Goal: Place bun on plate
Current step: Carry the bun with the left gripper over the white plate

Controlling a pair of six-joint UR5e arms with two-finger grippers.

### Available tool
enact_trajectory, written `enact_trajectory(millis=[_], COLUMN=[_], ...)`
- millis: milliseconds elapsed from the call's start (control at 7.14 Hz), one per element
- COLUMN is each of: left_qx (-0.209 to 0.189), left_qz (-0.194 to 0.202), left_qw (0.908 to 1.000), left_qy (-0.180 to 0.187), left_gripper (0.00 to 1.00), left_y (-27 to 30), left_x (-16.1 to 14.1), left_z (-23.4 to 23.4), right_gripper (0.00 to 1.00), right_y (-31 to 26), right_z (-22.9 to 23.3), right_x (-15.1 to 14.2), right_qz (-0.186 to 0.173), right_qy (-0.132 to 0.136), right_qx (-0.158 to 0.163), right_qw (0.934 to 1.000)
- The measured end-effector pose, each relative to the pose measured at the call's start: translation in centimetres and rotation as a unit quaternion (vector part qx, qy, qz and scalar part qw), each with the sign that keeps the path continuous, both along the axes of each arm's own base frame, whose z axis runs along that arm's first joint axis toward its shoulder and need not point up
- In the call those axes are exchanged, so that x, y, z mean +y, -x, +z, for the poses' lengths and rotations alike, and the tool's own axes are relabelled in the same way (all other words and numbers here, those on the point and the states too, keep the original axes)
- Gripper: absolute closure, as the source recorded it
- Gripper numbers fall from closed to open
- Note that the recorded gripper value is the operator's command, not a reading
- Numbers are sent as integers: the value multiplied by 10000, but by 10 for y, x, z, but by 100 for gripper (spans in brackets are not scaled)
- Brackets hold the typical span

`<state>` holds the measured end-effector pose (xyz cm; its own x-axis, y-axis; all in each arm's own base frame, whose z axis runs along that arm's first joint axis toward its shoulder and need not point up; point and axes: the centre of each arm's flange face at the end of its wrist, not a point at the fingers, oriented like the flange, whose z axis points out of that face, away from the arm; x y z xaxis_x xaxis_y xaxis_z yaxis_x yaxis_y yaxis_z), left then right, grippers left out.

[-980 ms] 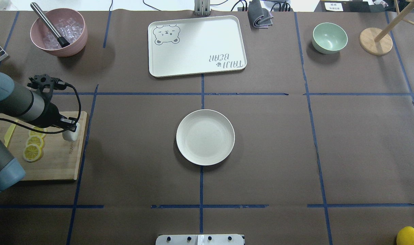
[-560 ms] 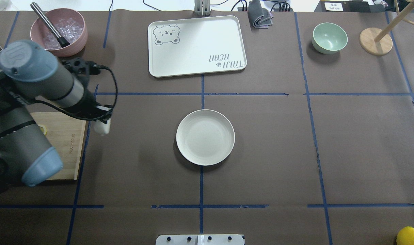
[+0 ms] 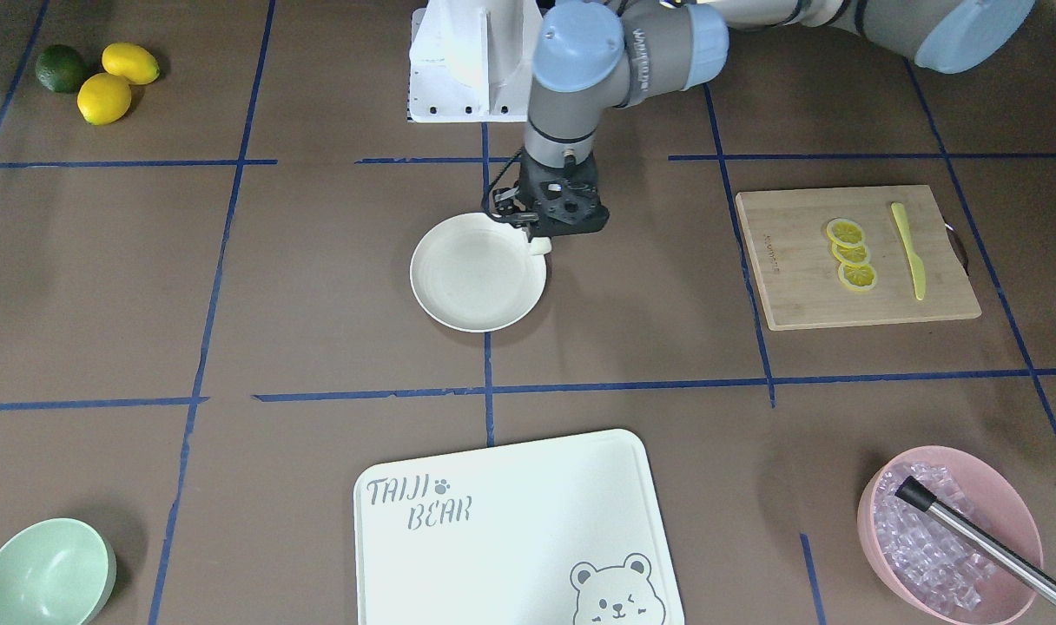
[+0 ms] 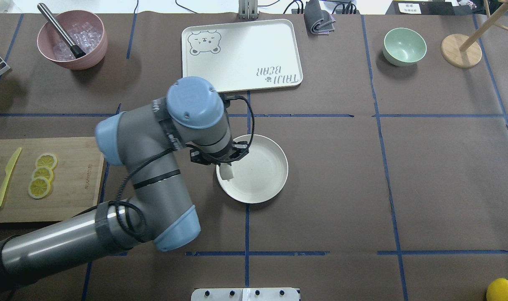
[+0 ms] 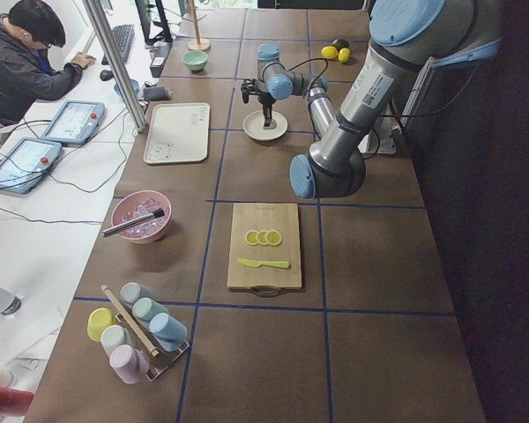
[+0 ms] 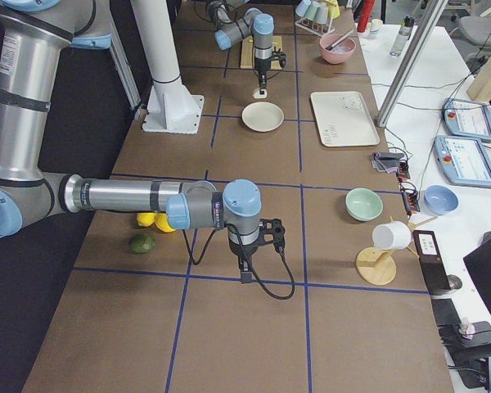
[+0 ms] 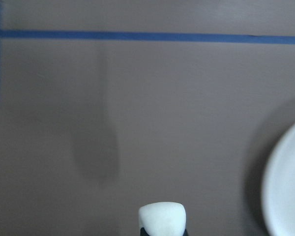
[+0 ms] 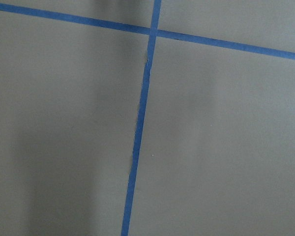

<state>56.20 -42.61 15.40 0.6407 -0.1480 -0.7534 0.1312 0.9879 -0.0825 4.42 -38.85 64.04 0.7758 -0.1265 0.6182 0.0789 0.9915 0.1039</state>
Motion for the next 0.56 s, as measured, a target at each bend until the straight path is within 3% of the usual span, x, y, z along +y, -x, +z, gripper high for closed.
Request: enact_trajectory(millis=[280,560], left_qx=[46,33], left_qz=[-15,-36], left_qw=[10000,10000], left_qy=[23,-51], left_gripper=[50,0], left_y=[-53,-81], left_x=[-2,7], left_z=[-11,-1], right_gripper=[0,0], right_y=[0,0], right_z=[0,1], right_x=[0,1], right_qz=[3,12], right_qy=[5,19], right_qx=[5,-8], right_qw=[10000,10000])
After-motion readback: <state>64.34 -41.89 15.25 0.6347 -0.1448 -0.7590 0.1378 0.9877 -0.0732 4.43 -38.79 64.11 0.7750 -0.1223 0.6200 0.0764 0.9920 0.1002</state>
